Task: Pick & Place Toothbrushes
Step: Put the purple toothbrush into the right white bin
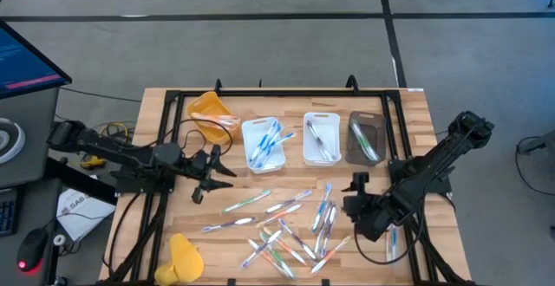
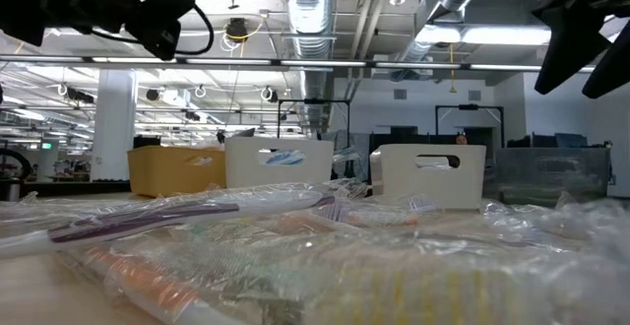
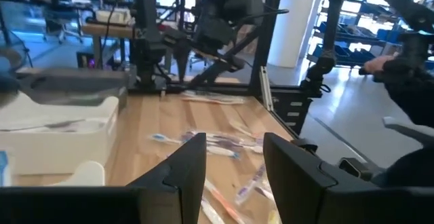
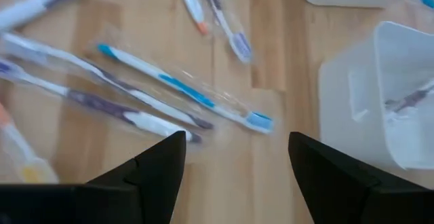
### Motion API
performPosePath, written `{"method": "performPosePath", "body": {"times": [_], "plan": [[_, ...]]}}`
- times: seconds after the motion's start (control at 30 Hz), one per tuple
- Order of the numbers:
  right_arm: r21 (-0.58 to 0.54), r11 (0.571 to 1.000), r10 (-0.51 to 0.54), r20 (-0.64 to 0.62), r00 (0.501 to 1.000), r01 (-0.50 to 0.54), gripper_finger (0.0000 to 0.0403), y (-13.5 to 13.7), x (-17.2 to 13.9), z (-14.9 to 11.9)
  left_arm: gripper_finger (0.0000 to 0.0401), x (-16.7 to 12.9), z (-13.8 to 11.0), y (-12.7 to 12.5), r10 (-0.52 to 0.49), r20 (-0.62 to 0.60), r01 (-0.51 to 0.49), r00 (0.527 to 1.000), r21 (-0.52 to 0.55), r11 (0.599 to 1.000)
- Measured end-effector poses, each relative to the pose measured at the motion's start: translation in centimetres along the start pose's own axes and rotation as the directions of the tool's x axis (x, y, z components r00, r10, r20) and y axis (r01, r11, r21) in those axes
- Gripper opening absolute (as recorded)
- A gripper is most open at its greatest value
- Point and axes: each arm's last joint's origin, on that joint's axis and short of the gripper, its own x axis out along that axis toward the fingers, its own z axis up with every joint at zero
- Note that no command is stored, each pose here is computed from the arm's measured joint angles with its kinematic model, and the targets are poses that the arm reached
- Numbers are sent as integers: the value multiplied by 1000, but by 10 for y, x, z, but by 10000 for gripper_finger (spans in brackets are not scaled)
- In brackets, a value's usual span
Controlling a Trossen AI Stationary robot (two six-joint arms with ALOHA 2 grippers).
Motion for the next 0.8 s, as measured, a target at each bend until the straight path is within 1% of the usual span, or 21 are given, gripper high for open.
{"method": "performPosePath", "body": {"times": [0.1,0.17,0.3,0.4,0.47,0.63,0.73,0.8], "plan": [[16,999,34,14,999,-34,255,2,0,3,140,2,-1,0,8,-5,-8,1000,2,1000],[-6,998,62,25,998,-62,255,4,0,4,140,4,-4,1,9,-24,-9,1000,-1,1000],[-76,984,164,67,984,-159,255,9,0,13,140,14,-16,2,16,-86,-20,996,-40,999],[-96,966,250,82,965,-242,255,11,0,18,140,21,-21,3,16,-89,-21,996,-55,998],[-105,957,280,76,957,-272,255,13,3,21,140,25,-23,4,14,-82,-18,997,-55,998],[-153,959,235,-38,971,-238,255,25,15,27,140,30,-24,3,-10,-58,7,998,-56,998],[-195,959,180,-137,974,-205,255,36,24,32,140,30,-22,3,-12,-41,10,999,-54,998],[-183,965,158,-170,973,-189,255,42,29,40,140,29,-21,3,-13,-32,11,999,-53,999]]}}
